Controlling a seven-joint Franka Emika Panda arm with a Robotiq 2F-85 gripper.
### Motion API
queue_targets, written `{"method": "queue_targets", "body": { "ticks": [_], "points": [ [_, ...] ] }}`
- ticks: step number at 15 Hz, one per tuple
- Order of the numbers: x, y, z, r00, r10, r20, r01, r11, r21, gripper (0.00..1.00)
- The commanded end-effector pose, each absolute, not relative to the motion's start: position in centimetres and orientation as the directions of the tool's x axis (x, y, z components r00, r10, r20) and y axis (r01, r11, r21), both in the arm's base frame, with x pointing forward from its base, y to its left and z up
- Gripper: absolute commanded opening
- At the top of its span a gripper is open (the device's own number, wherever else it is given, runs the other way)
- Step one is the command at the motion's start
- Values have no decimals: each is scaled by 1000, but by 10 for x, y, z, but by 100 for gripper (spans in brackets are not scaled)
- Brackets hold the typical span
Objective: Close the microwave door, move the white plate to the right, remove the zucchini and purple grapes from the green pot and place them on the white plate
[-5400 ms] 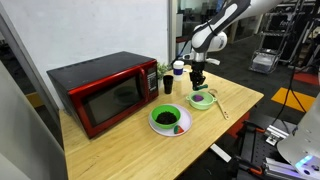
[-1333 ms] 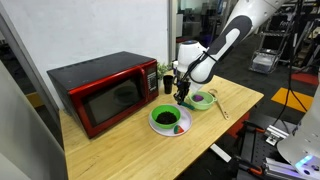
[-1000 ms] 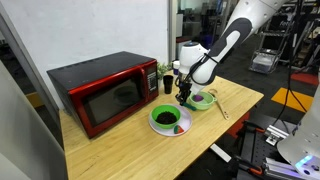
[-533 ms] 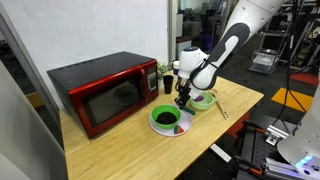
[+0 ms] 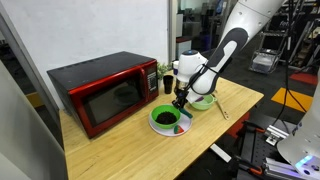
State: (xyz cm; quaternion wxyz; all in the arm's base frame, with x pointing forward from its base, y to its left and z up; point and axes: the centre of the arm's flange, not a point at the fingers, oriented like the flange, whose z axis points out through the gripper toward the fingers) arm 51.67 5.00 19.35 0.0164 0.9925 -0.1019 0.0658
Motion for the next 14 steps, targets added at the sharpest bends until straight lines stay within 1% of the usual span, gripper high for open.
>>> {"method": "queue_targets", "body": {
  "ticks": [1, 5, 7, 8, 14],
  "points": [
    [516, 49, 189, 965, -211, 159, -218, -976, 28, 59],
    [518, 43, 192, 963, -215, 165, -223, -974, 34, 87],
    [520, 37, 196, 961, -218, 170, -227, -973, 36, 99],
    [522, 32, 199, 961, -218, 171, -227, -973, 34, 100],
    [538, 6, 221, 968, -189, 167, -198, -979, 43, 100]
  ]
}}
